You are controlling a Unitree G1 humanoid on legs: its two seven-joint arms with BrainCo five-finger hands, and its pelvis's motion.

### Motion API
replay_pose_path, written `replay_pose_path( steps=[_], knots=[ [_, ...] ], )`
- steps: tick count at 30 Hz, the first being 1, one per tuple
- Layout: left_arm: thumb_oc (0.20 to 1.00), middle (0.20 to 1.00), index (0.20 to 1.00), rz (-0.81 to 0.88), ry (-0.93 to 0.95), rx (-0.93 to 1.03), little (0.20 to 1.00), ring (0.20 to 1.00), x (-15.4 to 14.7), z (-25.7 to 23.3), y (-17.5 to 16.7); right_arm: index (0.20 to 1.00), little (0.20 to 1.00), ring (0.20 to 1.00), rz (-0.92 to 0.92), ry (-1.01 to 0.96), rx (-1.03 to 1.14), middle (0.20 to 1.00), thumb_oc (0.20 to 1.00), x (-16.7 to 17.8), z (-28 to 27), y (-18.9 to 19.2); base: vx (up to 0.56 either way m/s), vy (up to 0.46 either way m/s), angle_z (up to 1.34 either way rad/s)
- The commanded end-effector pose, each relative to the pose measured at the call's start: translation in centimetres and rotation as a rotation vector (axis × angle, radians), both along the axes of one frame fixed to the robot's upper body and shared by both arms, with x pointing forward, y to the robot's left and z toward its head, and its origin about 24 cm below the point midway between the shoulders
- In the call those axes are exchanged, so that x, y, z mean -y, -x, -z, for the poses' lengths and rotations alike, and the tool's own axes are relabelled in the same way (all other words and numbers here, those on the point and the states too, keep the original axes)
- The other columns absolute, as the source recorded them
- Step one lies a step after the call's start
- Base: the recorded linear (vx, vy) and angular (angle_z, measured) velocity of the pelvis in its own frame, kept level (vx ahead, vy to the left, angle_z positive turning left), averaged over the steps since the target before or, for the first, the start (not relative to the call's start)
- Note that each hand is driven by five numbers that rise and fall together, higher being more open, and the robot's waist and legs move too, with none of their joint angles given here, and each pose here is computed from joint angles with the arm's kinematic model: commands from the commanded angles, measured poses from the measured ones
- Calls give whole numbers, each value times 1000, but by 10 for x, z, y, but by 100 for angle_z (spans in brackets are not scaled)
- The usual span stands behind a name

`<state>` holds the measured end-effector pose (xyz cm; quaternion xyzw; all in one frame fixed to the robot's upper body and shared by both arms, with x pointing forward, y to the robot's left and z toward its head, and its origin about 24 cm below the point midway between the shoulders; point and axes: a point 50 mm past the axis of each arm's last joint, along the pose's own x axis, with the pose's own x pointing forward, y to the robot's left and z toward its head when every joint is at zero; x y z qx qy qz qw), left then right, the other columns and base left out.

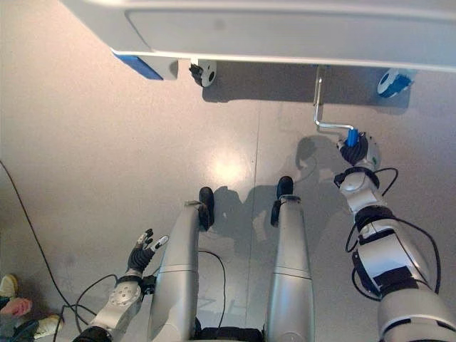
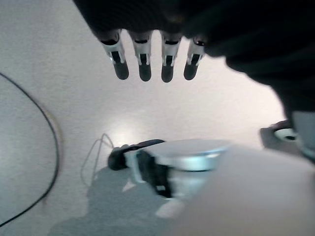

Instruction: Raise the hospital bed

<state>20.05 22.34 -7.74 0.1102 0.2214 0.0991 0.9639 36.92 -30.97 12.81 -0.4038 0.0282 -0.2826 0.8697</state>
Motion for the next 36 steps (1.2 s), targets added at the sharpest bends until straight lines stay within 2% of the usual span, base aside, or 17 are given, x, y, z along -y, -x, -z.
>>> replay_pose_path(
  steps=[1, 5, 14, 25, 36],
  knots=[
    [1000, 1000, 1000, -16, 33, -105, 1000, 1000, 11, 21, 33, 200, 200, 200, 201, 12, -157, 200, 200, 52, 26, 36, 8, 64, 4],
    [1000, 1000, 1000, 3, 25, -117, 1000, 1000, 13, 22, 34, 200, 200, 200, 193, -16, -172, 200, 200, 47, 28, 32, 15, 52, 0],
    [1000, 1000, 1000, -8, 30, -94, 1000, 1000, 14, 18, 28, 200, 200, 200, 91, -119, -172, 200, 200, 9, 38, 13, 27, 45, -1],
    [1000, 1000, 1000, 9, 14, -81, 1000, 1000, 17, 17, 22, 200, 200, 200, -11, -13, -201, 200, 200, -13, 27, -3, 15, 5, 2],
    [1000, 1000, 1000, 31, 6, -43, 1000, 1000, 19, 10, 18, 200, 200, 200, -223, 48, -169, 200, 200, -75, 19, -26, 4, -3, 1]
  ],
)
